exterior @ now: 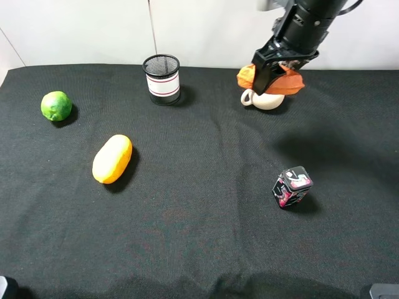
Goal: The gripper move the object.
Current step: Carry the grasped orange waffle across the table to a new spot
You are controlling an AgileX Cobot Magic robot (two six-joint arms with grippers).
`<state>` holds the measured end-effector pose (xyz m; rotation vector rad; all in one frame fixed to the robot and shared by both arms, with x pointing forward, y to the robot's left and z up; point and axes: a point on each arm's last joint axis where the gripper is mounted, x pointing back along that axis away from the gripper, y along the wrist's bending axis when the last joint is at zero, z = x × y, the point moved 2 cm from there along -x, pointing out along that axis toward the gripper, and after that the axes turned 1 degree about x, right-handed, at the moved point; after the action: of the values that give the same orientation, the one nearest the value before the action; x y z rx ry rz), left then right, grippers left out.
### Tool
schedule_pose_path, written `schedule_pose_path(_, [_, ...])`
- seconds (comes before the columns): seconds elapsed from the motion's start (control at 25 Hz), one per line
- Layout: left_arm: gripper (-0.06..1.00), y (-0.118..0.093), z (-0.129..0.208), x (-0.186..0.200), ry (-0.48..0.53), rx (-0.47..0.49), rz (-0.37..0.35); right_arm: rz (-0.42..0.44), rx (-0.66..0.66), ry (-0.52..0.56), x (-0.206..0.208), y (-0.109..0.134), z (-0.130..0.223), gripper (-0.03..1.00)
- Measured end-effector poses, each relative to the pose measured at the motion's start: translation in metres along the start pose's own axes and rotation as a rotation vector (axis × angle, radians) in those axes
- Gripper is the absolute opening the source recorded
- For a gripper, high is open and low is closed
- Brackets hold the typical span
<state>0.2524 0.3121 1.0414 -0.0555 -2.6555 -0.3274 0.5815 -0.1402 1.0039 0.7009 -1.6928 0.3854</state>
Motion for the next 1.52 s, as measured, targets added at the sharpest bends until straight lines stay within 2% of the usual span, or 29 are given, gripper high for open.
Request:
schedule_pose_path(0.44, [0.99,0.0,0.0,0.0,0.0,0.0,0.0,0.081,-0.163,-0.093,0.013,-0.065,0.011,0.51])
schedule_pose_path(0.88, [0.99,0.0,0.0,0.0,0.0,0.0,0.0,0.167,-0.288,-0.148,0.013,-0.117,0.025,0.51])
schedule_pose_path(1.2, [0.99,0.0,0.0,0.0,0.0,0.0,0.0,0.217,-0.362,-0.164,0.006,-0.147,0.036,0.51])
schedule_pose_path(1.52, [0.99,0.001,0.0,0.0,0.001,-0.004,-0.006,0.225,-0.402,-0.155,-0.019,-0.167,0.041,0.51])
